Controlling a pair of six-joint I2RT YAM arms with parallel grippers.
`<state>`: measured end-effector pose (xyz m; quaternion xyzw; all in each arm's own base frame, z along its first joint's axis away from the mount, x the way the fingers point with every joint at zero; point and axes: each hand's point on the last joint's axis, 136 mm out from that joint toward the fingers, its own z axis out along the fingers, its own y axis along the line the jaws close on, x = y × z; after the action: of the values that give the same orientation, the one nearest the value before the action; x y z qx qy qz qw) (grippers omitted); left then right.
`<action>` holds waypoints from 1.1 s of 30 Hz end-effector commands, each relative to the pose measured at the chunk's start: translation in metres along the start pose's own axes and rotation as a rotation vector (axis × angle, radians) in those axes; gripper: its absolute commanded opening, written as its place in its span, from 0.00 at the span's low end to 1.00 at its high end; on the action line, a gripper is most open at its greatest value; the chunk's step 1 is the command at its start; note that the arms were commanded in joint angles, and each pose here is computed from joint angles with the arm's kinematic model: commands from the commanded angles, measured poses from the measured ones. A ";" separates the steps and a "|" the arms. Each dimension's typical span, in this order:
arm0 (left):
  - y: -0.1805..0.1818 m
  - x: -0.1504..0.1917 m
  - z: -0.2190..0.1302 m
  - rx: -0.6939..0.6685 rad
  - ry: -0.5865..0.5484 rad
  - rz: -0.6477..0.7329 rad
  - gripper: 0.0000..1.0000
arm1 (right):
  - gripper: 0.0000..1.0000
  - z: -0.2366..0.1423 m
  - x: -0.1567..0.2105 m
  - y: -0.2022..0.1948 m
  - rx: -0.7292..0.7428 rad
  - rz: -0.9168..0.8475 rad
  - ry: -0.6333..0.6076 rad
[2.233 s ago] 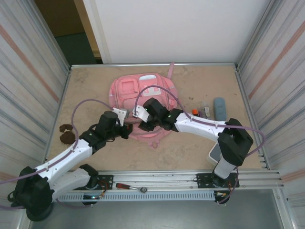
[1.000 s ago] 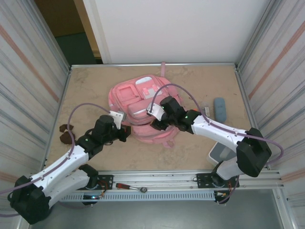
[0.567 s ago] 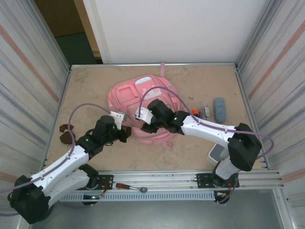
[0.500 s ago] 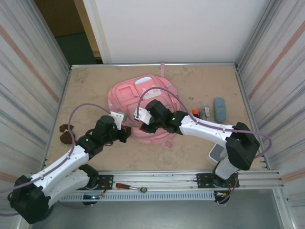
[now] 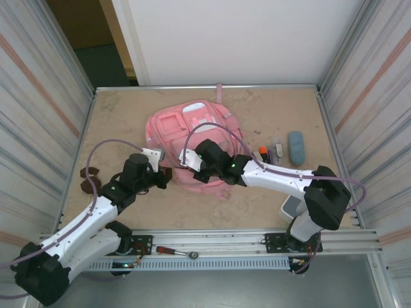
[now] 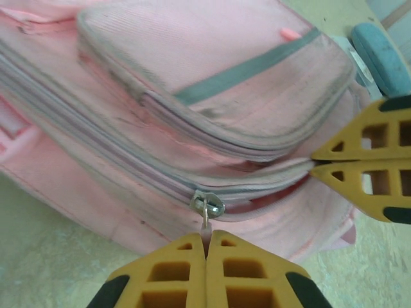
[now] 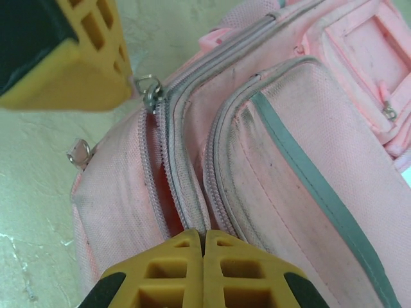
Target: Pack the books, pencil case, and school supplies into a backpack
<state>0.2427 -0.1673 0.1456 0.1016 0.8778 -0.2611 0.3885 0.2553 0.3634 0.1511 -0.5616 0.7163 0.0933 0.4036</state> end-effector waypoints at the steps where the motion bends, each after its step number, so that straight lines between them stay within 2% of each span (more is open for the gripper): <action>1: 0.019 -0.016 -0.009 -0.087 -0.072 -0.005 0.00 | 0.00 -0.011 0.033 -0.035 0.158 0.024 0.101; 11: 0.063 -0.032 0.010 -0.215 -0.078 -0.067 0.00 | 0.00 -0.019 0.030 -0.040 0.167 0.047 0.063; 14: 0.054 -0.036 0.018 -0.164 -0.056 -0.061 0.00 | 0.00 -0.020 0.024 -0.039 0.152 0.061 0.041; 16: 0.040 -0.035 0.022 -0.077 -0.063 -0.050 0.00 | 0.00 -0.021 0.020 -0.039 0.144 0.067 0.027; 19: 0.015 -0.024 0.025 0.059 -0.067 0.009 0.23 | 0.00 -0.020 0.020 -0.040 0.146 0.071 0.025; 21: 0.006 -0.015 0.028 0.111 -0.065 0.049 0.33 | 0.00 -0.019 0.023 -0.042 0.151 0.073 0.032; 27: -0.010 -0.007 0.038 0.234 -0.040 0.097 0.48 | 0.00 -0.019 0.025 -0.042 0.153 0.078 0.038; 33: -0.017 -0.002 0.055 0.301 0.017 0.147 0.54 | 0.00 -0.021 0.024 -0.043 0.153 0.079 0.033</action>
<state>0.2661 -0.1961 0.1040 0.1769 0.8528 -0.3363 0.3582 0.2711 0.3294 0.1446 -0.5343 0.7396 0.0540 0.4058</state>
